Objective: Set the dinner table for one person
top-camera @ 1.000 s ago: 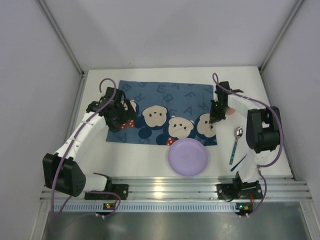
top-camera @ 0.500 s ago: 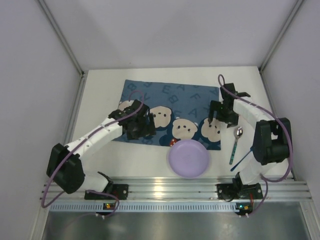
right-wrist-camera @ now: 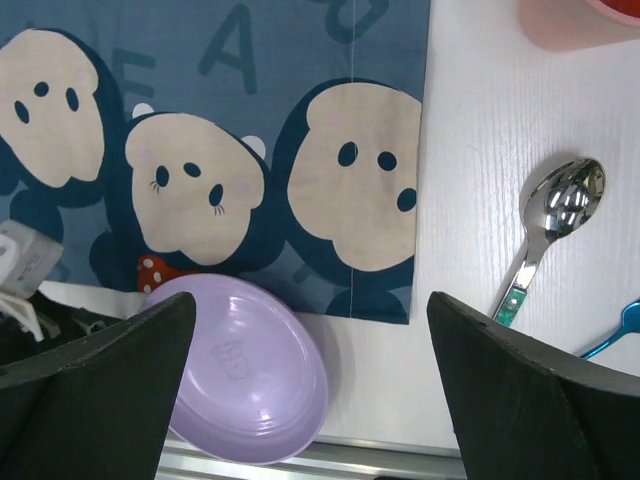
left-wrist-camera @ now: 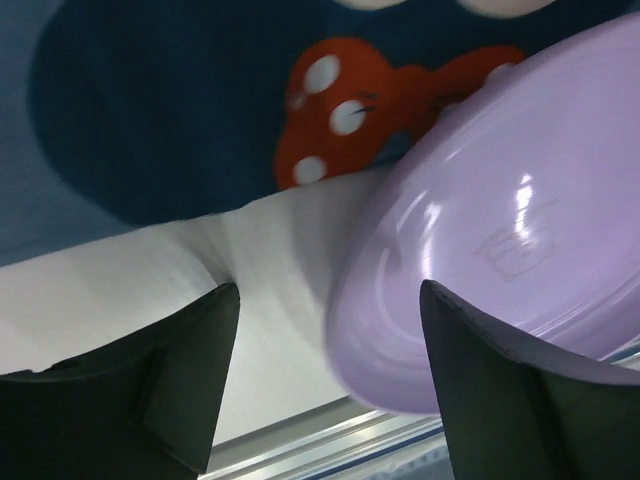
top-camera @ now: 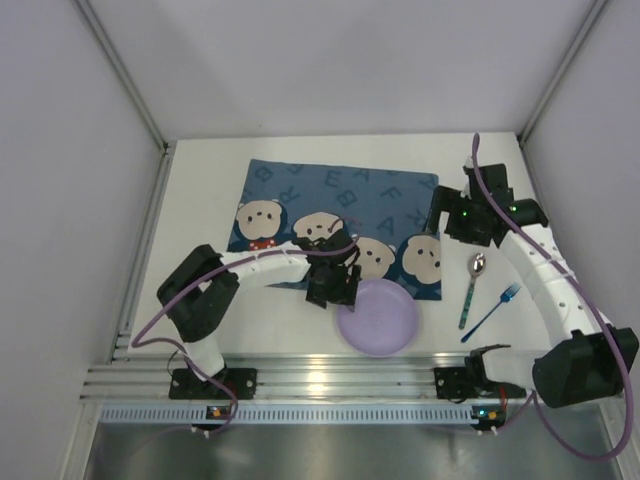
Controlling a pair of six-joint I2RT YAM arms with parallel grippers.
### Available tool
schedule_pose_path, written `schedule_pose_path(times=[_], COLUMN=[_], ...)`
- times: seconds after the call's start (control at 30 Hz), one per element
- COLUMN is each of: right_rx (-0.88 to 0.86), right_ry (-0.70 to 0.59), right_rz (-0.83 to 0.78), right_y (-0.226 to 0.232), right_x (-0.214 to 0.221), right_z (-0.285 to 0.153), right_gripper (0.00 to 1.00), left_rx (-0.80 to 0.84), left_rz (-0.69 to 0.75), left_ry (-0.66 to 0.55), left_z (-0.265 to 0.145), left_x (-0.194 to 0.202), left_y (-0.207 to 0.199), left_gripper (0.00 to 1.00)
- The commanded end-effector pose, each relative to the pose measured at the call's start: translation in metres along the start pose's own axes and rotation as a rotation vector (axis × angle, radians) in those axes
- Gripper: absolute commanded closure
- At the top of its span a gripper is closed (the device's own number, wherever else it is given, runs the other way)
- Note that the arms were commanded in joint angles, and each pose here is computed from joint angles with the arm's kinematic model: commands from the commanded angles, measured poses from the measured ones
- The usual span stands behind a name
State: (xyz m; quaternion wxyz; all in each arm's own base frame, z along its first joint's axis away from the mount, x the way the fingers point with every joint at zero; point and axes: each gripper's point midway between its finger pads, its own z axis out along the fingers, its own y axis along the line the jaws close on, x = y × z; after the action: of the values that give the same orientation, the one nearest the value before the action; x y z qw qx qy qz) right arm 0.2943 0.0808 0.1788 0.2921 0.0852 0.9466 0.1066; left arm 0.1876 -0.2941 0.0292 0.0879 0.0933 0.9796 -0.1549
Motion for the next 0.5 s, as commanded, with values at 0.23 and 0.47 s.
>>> schedule_pose_path(times=[0.23, 0.47], right_rx=[0.04, 0.073], right_ry=[0.025, -0.002], right_rz=[-0.023, -0.044], right_y=[-0.016, -0.024], right_x=[0.028, 0.027], right_z=[-0.023, -0.038], right_gripper=[0.0, 0.0], left_rx=[0.013, -0.078], left_rz=[0.058, 0.053], left_ry=[-0.02, -0.196], left_z=[0.021, -0.063], left_x=[-0.014, -0.056], left_y=[-0.047, -0.033], left_gripper=[1.0, 1.0])
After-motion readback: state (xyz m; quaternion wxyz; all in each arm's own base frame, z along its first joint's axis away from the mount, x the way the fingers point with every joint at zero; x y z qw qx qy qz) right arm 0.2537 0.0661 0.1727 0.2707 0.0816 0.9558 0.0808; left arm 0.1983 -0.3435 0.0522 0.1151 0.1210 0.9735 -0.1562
